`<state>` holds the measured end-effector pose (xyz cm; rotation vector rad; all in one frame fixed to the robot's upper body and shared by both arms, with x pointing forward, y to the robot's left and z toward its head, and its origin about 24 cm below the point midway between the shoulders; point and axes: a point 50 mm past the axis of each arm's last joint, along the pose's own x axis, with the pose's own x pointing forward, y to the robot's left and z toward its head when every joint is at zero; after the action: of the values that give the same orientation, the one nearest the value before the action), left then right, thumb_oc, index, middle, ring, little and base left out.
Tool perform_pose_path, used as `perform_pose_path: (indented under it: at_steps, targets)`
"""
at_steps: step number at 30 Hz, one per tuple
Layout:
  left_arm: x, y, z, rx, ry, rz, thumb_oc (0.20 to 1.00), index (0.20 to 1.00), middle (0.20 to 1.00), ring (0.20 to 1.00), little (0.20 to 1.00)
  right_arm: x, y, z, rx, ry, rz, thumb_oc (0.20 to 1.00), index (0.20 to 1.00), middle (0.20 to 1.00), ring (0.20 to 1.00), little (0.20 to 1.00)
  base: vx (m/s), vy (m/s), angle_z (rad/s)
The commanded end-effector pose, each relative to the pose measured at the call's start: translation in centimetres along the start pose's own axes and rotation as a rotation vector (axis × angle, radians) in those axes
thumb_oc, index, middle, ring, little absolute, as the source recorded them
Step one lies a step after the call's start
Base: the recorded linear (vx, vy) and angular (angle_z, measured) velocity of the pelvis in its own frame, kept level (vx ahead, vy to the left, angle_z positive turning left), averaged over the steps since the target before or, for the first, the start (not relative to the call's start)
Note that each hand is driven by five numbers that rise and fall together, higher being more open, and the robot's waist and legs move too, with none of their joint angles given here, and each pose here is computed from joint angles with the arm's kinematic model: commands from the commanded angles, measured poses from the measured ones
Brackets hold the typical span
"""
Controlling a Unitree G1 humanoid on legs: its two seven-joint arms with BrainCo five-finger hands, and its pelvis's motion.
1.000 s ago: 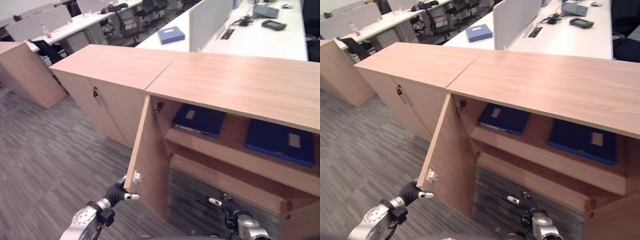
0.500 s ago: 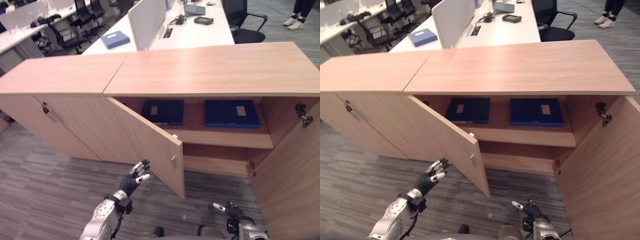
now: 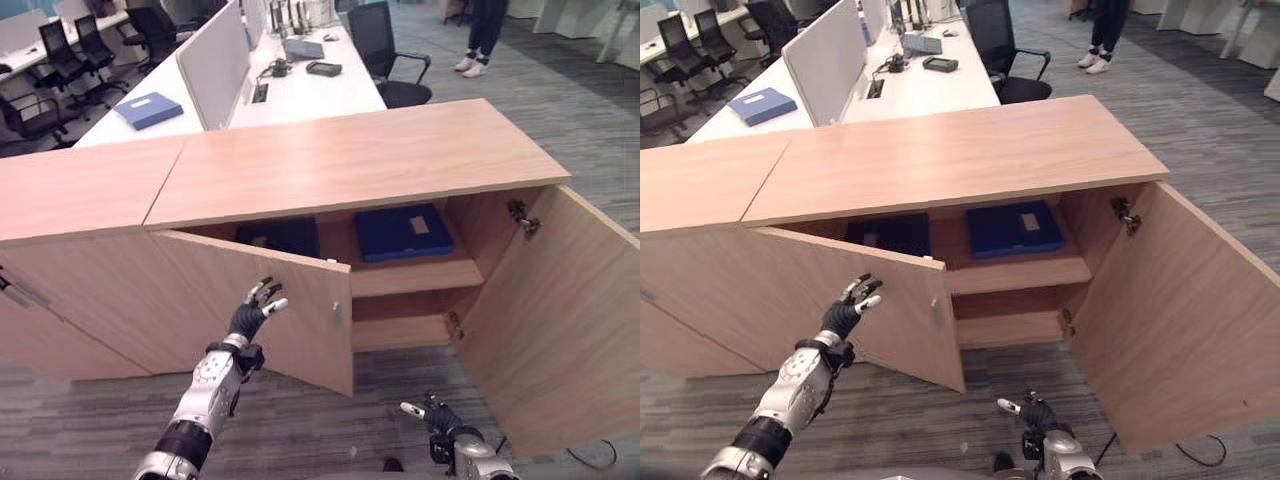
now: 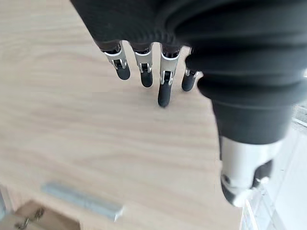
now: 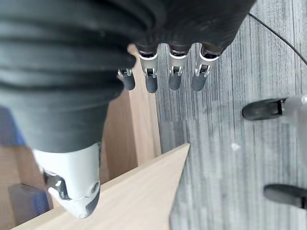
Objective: Put the empty folder in the office cabinet
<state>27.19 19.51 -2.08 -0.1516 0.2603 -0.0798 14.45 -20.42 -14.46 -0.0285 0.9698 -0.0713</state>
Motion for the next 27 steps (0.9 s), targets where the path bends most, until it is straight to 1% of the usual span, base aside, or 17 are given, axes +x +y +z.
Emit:
perform_pose_path:
  at_steps: [1, 6, 10, 13, 16, 18, 20, 23, 24, 27]
  targets:
    - [1.8, 0.5, 4.6, 0.080, -0.180, 0.010, 1.000, 1.000, 1.000, 1.000, 1.000, 0.1, 0.8, -0.2, 0.000, 0.000, 0.022, 1.000, 1.000, 1.000, 1.000, 1.000, 0.05, 0.061, -0.36]
    - [3.2, 1.9, 6.9, 0.132, -0.197, 0.067, 1.000, 1.000, 1.000, 1.000, 1.000, -0.1, 0.8, -0.8, 0.001, 0.020, 0.030, 1.000, 1.000, 1.000, 1.000, 1.000, 0.04, 0.054, -0.37]
    - [4.8, 3.9, 9.3, 0.148, -0.184, 0.159, 1.000, 1.000, 1.000, 1.000, 1.000, -0.1, 0.6, -1.0, -0.008, 0.023, 0.032, 1.000, 1.000, 1.000, 1.000, 1.000, 0.06, 0.077, -0.32]
    - [5.1, 4.2, 10.2, 0.143, -0.192, 0.180, 1.000, 1.000, 1.000, 1.000, 1.000, -0.1, 0.5, -0.9, -0.008, 0.021, 0.029, 1.000, 1.000, 1.000, 1.000, 1.000, 0.03, 0.047, -0.33]
    - [5.4, 5.2, 12.0, 0.149, -0.211, 0.221, 1.000, 1.000, 1.000, 1.000, 1.000, -0.1, 0.4, -0.8, -0.010, 0.018, 0.028, 1.000, 1.000, 1.000, 1.000, 1.000, 0.03, 0.052, -0.28]
    - [5.5, 6.2, 14.3, 0.157, -0.248, 0.264, 1.000, 1.000, 1.000, 1.000, 1.000, 0.0, 0.3, -0.6, -0.012, 0.011, 0.033, 1.000, 1.000, 1.000, 1.000, 1.000, 0.03, 0.054, -0.27]
    - [5.5, 6.3, 15.2, 0.160, -0.271, 0.270, 1.000, 1.000, 1.000, 1.000, 1.000, 0.0, 0.3, -0.5, -0.003, 0.011, 0.032, 1.000, 1.000, 1.000, 1.000, 1.000, 0.00, 0.041, -0.39]
    - [5.7, 4.4, 13.7, 0.145, -0.281, 0.206, 1.000, 1.000, 1.000, 1.000, 1.000, 0.0, 0.3, -0.8, 0.038, 0.020, 0.020, 1.000, 1.000, 1.000, 1.000, 1.000, -0.02, 0.031, -0.12]
    - [5.6, 2.4, 12.0, 0.169, -0.277, 0.132, 1.000, 1.000, 1.000, 1.000, 1.000, 0.1, 0.2, -0.7, 0.055, 0.021, 0.012, 1.000, 1.000, 1.000, 1.000, 1.000, -0.03, 0.026, 0.19]
    - [4.3, -0.6, 8.1, 0.205, -0.238, 0.001, 1.000, 1.000, 1.000, 1.000, 1.000, 0.1, 0.2, -0.5, 0.088, 0.017, -0.001, 1.000, 1.000, 1.000, 1.000, 1.000, -0.04, 0.020, 0.27]
